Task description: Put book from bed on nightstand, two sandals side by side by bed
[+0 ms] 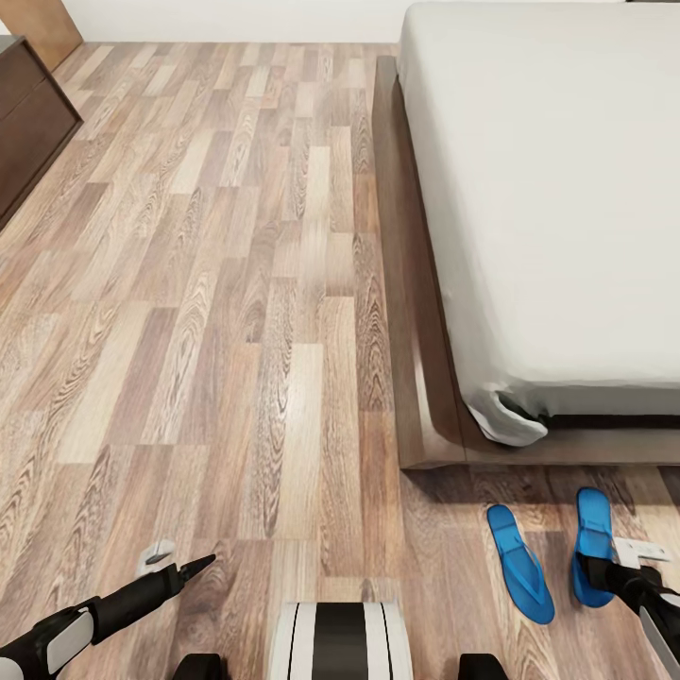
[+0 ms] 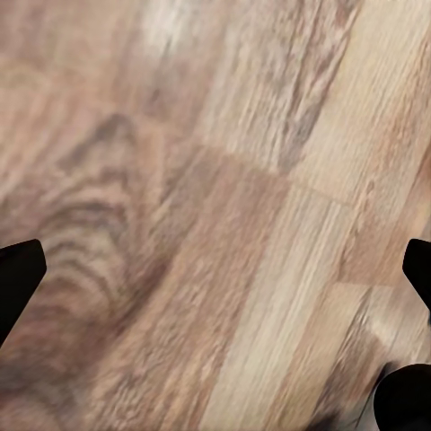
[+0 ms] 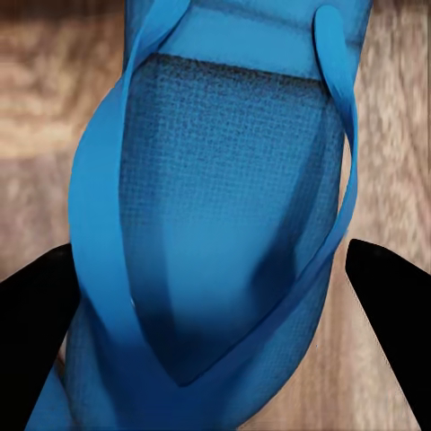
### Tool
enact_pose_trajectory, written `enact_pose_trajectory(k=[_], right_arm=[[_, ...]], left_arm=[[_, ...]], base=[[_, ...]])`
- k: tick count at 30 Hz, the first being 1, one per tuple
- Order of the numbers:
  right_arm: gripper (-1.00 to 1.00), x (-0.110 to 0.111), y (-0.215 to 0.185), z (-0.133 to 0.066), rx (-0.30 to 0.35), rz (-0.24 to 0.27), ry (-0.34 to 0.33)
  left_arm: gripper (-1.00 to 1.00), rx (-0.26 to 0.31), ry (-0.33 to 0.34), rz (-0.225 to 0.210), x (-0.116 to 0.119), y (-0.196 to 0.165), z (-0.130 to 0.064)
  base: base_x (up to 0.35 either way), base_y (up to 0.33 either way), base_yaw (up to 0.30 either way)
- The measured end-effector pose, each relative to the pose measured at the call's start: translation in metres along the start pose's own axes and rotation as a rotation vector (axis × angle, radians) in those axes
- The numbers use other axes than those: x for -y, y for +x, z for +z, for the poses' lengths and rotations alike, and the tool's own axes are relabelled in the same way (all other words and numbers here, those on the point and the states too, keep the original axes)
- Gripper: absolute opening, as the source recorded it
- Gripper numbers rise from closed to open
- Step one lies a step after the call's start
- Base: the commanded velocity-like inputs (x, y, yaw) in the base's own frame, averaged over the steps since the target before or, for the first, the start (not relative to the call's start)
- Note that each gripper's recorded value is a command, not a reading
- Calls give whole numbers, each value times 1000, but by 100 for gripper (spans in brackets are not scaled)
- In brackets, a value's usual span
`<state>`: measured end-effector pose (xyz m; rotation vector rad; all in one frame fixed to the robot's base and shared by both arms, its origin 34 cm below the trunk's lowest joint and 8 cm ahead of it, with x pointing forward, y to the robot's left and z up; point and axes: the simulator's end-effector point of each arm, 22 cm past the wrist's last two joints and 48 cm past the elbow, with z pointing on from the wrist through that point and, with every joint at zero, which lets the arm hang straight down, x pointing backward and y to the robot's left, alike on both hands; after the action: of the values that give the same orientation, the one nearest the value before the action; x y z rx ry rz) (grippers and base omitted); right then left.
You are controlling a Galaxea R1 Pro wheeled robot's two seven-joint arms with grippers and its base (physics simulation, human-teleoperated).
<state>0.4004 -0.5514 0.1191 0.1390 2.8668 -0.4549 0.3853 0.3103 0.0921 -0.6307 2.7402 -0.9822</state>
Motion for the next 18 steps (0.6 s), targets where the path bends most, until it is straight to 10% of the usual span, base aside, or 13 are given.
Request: enact_pose_trajectory(k=[8, 18], right_arm=[[-100, -5, -24, -1, 114, -27, -8], [-100, -9, -7, 9, 82, -43, -11]], left_arm=[[100, 0, 0, 0, 0, 0, 0], [100, -30, -18, -22, -14, 15, 5]], base=[[0, 0, 0], [0, 0, 0]])
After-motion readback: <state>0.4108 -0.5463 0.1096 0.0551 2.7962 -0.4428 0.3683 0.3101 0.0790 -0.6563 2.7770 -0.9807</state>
